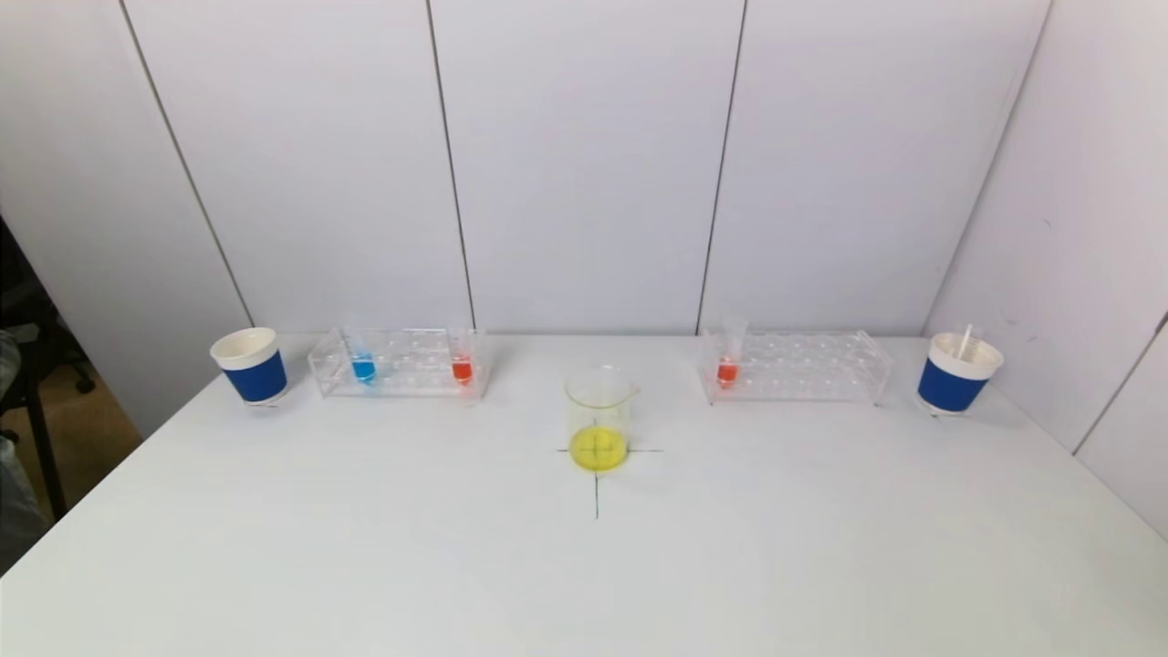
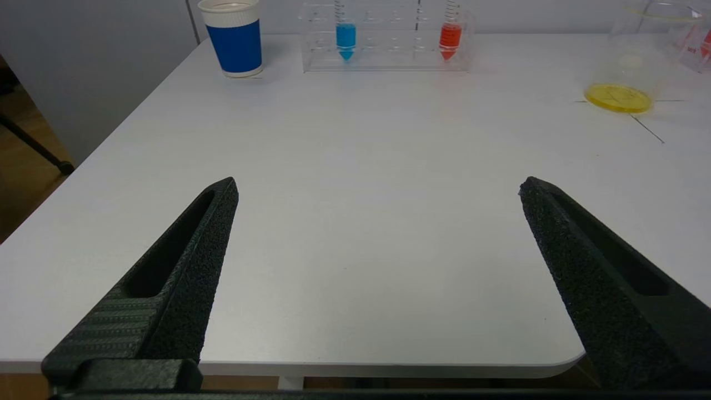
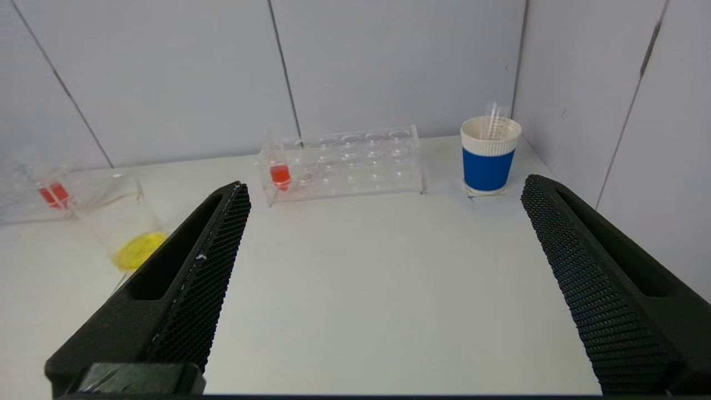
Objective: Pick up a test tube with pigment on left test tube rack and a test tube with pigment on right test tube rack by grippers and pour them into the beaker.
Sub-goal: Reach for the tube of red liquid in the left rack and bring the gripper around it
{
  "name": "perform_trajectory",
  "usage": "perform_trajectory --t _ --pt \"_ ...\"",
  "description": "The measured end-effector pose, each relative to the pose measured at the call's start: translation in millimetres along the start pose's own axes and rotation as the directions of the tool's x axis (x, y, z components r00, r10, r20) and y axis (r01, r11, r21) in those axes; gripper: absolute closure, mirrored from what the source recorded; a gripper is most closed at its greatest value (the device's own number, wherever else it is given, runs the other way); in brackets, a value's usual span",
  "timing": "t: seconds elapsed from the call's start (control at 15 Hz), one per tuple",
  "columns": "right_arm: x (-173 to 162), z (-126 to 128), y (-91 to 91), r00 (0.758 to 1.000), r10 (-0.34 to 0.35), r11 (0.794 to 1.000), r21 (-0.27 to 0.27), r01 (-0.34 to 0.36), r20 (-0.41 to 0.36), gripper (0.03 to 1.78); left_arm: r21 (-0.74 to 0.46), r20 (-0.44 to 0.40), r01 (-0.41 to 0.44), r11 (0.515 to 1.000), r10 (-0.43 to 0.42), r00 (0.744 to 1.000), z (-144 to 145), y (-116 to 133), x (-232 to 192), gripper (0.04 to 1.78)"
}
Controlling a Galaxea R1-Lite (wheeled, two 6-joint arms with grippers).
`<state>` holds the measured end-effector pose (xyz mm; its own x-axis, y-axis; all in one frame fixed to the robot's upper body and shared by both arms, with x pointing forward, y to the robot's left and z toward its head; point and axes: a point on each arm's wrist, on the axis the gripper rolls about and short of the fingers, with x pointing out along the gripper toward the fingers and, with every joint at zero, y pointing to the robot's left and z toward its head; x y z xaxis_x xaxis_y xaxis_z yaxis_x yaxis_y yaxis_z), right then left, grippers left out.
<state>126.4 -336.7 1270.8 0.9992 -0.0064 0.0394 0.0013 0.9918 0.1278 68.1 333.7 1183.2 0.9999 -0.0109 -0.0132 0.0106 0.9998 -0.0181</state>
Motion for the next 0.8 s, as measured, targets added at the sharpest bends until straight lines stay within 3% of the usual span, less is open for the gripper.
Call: perform_trajectory --t 0.33,0.8 --pt "-49.1 -30.6 -3.6 1.000 0.013 1.000 -0.001 -0.013 -0.009 0.04 0.000 0.000 0.000 1.000 0.000 1.000 0.0 0.0 0.0 0.05" --pt "-64.2 -54.2 -6.9 0.980 0.034 0.996 -0.082 -0.018 0.194 0.04 0.000 0.000 0.000 1.000 0.000 1.000 0.0 0.0 0.0 0.05"
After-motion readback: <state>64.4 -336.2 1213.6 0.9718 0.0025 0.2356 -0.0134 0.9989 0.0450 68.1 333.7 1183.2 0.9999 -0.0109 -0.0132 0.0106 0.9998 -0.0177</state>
